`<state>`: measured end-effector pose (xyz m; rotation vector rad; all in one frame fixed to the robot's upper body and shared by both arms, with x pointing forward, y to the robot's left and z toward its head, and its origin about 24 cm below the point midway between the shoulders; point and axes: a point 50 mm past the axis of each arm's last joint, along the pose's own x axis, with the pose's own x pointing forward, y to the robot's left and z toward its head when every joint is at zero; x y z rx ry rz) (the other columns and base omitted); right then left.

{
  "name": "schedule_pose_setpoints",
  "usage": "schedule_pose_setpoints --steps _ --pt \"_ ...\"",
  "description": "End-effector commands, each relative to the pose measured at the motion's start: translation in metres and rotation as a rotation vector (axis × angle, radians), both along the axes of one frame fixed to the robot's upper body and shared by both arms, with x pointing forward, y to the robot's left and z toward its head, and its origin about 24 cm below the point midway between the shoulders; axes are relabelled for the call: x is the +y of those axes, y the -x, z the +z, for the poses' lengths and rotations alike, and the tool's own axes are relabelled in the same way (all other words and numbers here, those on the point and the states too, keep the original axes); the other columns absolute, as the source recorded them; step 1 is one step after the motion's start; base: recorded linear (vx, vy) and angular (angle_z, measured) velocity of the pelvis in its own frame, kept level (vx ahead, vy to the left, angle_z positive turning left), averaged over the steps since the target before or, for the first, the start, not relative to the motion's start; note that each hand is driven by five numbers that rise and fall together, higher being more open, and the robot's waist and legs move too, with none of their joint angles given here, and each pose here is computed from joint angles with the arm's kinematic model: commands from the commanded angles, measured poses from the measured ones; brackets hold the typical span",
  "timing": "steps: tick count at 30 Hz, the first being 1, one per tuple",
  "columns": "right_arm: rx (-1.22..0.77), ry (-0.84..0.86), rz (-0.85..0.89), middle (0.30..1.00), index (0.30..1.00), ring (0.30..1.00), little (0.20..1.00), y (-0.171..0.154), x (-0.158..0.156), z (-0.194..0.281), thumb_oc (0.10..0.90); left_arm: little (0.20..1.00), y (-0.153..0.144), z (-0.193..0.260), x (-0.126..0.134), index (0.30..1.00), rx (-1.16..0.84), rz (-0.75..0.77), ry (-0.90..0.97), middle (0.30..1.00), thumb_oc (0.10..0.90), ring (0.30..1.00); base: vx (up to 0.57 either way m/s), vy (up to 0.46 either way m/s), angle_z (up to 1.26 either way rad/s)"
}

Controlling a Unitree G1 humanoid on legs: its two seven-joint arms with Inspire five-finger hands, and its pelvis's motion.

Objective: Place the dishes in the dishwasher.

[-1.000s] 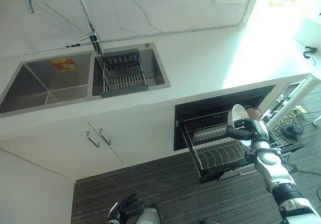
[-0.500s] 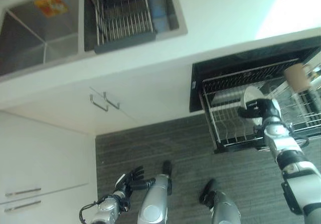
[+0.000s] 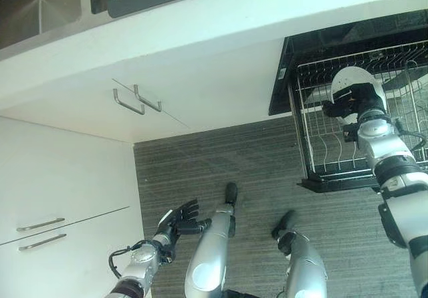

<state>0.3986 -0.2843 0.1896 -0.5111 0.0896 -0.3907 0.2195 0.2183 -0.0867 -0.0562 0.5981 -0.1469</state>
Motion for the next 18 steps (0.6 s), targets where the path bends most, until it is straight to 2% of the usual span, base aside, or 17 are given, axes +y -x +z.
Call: schedule_pose_setpoints --steps 1,2,9,16,18 --pt "-0.036 -0.003 -0.102 0.3 0.3 0.3 0.3 0.011 -0.039 0.044 0.4 0.9 0.052 -0.024 0.018 0.9 0.166 -0.009 -0.072 0.9 0.8 0.9 0.0 0.0 0.0" --pt "-0.013 -0.039 -0.108 0.9 0.9 0.9 0.9 0.012 -0.042 0.042 0.8 0.9 0.052 -0.023 0.019 0.9 0.166 -0.007 -0.069 0.9 0.8 0.9 0.0 0.0 0.0" --pt "0.089 -0.131 -0.083 0.9 0.9 0.9 0.9 0.016 -0.049 0.027 0.8 0.9 0.049 -0.02 0.022 0.9 0.159 -0.015 -0.078 0.9 0.8 0.9 0.0 0.0 0.0" --pt "0.053 -0.153 -0.046 0.9 0.9 0.9 0.9 0.016 -0.049 0.034 0.8 0.9 0.048 -0.016 0.028 0.9 0.161 -0.018 -0.096 0.9 0.8 0.9 -0.04 -0.016 -0.01" --pt "-0.011 -0.185 0.007 0.9 0.9 0.9 0.9 0.013 -0.041 0.042 0.8 0.9 0.05 -0.016 0.035 0.9 0.168 -0.001 -0.109 0.9 0.8 0.9 -0.04 -0.043 -0.05"
